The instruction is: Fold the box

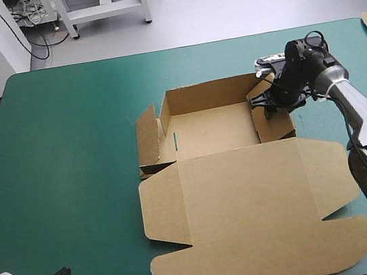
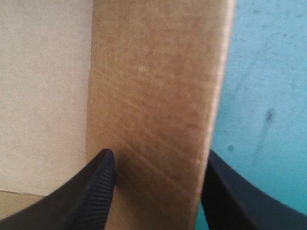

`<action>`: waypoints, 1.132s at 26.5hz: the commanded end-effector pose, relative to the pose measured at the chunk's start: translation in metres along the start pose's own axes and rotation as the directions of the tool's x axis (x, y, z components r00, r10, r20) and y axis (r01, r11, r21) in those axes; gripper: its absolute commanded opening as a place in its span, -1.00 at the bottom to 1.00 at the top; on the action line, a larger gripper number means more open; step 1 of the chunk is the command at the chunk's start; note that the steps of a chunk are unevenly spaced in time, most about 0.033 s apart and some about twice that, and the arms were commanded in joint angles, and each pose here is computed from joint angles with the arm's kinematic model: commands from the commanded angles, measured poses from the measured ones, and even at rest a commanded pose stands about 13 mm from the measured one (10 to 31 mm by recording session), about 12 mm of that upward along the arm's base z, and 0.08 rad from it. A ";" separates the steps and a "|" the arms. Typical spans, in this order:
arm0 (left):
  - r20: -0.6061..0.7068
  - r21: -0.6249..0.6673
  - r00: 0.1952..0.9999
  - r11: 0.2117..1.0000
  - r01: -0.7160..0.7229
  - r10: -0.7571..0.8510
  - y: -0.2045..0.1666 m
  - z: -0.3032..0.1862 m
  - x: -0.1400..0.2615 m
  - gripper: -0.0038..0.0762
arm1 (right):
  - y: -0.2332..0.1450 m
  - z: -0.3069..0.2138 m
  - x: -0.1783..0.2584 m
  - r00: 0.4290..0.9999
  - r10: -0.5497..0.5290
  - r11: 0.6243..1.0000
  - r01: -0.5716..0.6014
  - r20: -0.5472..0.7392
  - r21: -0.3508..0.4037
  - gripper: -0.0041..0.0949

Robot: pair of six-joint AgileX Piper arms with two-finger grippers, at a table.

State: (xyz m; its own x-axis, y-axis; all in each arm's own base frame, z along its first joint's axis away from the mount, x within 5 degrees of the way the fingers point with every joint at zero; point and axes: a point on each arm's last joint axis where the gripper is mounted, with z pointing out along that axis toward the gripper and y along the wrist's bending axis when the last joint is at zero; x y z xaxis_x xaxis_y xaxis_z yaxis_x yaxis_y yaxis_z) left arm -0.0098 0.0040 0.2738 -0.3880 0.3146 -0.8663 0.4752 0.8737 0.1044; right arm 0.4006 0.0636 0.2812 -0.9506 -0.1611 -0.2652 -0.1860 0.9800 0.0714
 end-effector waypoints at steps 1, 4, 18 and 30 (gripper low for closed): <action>0.092 -0.002 0.996 1.000 0.014 -0.014 0.000 -0.006 -0.009 -0.92 | 0.003 -0.021 -0.003 0.997 -0.005 1.000 0.005 0.077 -0.003 0.07; 0.092 -0.002 0.996 1.000 0.014 -0.014 0.000 -0.006 -0.009 -0.92 | -0.001 -0.022 -0.003 0.997 0.004 0.999 -0.006 0.075 0.036 -0.26; 0.092 -0.004 0.996 1.000 0.014 -0.013 0.000 -0.006 -0.009 -0.92 | 0.001 -0.095 0.005 0.965 -0.034 0.996 0.011 0.259 0.091 -0.96; 0.092 -0.004 0.996 1.000 0.014 -0.013 0.000 -0.006 -0.009 -0.92 | 0.009 -0.223 0.058 0.828 -0.082 0.989 -0.002 0.555 0.149 -0.96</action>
State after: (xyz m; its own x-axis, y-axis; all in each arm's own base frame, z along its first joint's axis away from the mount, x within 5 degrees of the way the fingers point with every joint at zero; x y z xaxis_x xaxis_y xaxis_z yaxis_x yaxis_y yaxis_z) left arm -0.0099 0.0040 0.2738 -0.3886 0.3149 -0.8659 0.4752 0.8736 0.1044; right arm 0.3197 0.0437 0.4390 -0.7521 -0.1606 -0.6392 -0.1619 0.9852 -0.0571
